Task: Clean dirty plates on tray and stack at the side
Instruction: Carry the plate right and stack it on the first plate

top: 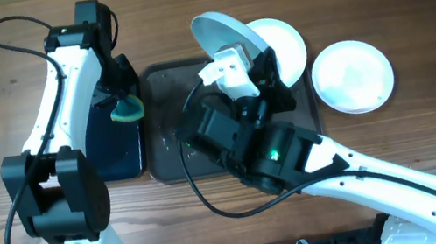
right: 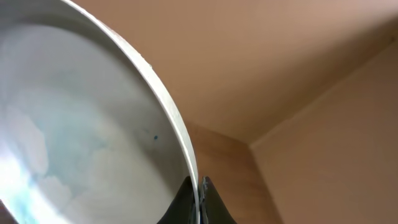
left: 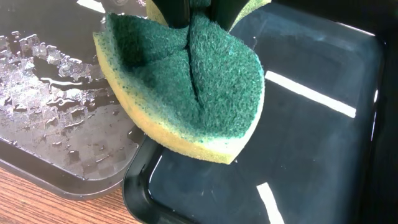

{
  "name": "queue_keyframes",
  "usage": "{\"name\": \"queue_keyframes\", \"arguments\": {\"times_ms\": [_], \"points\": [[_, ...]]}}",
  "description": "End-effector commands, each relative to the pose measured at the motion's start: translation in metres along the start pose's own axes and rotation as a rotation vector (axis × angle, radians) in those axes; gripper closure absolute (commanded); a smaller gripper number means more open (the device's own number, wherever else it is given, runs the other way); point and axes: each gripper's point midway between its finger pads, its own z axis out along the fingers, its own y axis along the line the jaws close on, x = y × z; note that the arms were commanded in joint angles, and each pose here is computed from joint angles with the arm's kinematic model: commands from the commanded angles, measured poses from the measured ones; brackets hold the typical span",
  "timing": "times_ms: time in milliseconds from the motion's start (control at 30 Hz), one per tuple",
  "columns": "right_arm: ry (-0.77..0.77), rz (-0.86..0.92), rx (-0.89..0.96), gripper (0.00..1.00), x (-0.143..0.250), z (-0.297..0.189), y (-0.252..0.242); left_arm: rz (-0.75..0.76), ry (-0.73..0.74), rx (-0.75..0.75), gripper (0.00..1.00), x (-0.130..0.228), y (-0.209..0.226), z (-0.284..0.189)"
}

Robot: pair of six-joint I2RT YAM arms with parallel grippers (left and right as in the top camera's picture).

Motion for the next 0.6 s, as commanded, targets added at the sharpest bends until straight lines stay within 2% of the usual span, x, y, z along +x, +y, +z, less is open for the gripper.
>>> {"name": "queue_keyframes", "arguments": {"times_ms": [0,133,267,467,567], "points": [[0.057,0.057,-0.270,0.96,0.006,-0.003,0.037,-0.025,-0.027,0.024,0.96,-0.004,0.000,-0.012],[0.298,0.228,-0.606,0.96,0.040,0.000,0.084,-0.025,-0.024,0.023,0.96,-0.004,0.000,-0.012],[0.485,0.336,-0.805,0.96,0.061,0.013,0.095,-0.025,-0.025,0.023,0.96,-0.004,0.000,-0.012],[0.666,0.640,-1.092,0.96,0.067,0.044,0.072,-0.025,-0.024,0.023,0.96,-0.004,0.000,-0.012],[0.735,0.793,-1.043,0.96,0.089,0.079,0.034,-0.025,-0.021,0.021,0.96,-0.003,0.000,-0.012]]}}
